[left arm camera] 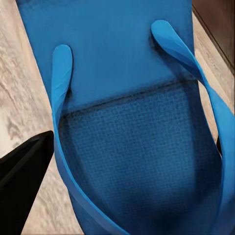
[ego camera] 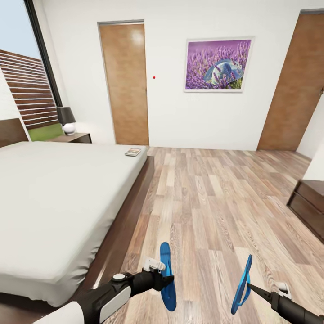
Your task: In the bedroom, move the book from the bed onto either nightstand, and place the two sandals side by side next to the bed.
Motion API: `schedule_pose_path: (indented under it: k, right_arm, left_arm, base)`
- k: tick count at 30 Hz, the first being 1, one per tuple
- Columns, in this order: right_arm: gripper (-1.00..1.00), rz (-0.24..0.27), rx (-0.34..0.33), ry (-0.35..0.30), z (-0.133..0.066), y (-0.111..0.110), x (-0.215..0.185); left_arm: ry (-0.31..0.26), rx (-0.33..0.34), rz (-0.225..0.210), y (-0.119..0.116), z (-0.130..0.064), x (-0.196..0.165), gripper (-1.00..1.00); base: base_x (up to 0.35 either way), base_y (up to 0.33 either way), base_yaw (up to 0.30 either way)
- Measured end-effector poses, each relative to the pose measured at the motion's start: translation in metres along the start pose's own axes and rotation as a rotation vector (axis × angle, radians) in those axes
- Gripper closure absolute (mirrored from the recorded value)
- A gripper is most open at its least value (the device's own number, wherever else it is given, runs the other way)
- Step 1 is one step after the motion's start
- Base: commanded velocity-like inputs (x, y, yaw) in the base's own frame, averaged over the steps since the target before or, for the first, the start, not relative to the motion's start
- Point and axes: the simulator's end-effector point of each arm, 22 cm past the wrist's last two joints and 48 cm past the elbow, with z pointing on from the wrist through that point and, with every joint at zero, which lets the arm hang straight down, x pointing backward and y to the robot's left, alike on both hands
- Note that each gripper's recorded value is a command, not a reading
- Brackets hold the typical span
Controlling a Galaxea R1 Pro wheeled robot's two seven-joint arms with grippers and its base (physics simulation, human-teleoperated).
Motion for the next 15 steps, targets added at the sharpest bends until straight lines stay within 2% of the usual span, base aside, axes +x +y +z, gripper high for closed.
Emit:
schedule_pose_path:
  k: [5, 10, 13, 14, 15]
  right_arm:
    - [1.0, -0.001, 0.0, 0.001, 0.0, 0.0, 0.0]
    - [1.0, -0.001, 0.0, 0.001, 0.0, 0.0, 0.0]
    - [1.0, -0.001, 0.0, 0.001, 0.0, 0.0, 0.0]
    - [1.0, -0.001, 0.0, 0.001, 0.0, 0.0, 0.0]
    - [1.0, -0.001, 0.0, 0.001, 0.0, 0.0, 0.0]
  left_arm:
    - [0.002, 0.009, -0.007, -0.008, 0.003, 0.003, 1.0]
    - [0.028, -0.029, -0.024, 0.01, 0.001, 0.017, 1.0]
    - [0.019, -0.057, -0.101, 0.025, -0.003, 0.02, 1.0]
    - [0.009, -0.078, -0.157, 0.035, -0.005, 0.023, 1.0]
    - [0.001, -0.085, -0.17, 0.039, -0.006, 0.023, 1.0]
  base:
    - [0.0, 0.0, -0.208]
    - [0.0, 0.0, -0.201]
    - [0.0, 0.0, -0.178]
    - [0.0, 0.0, -0.156]
    - [0.0, 0.0, -0.148]
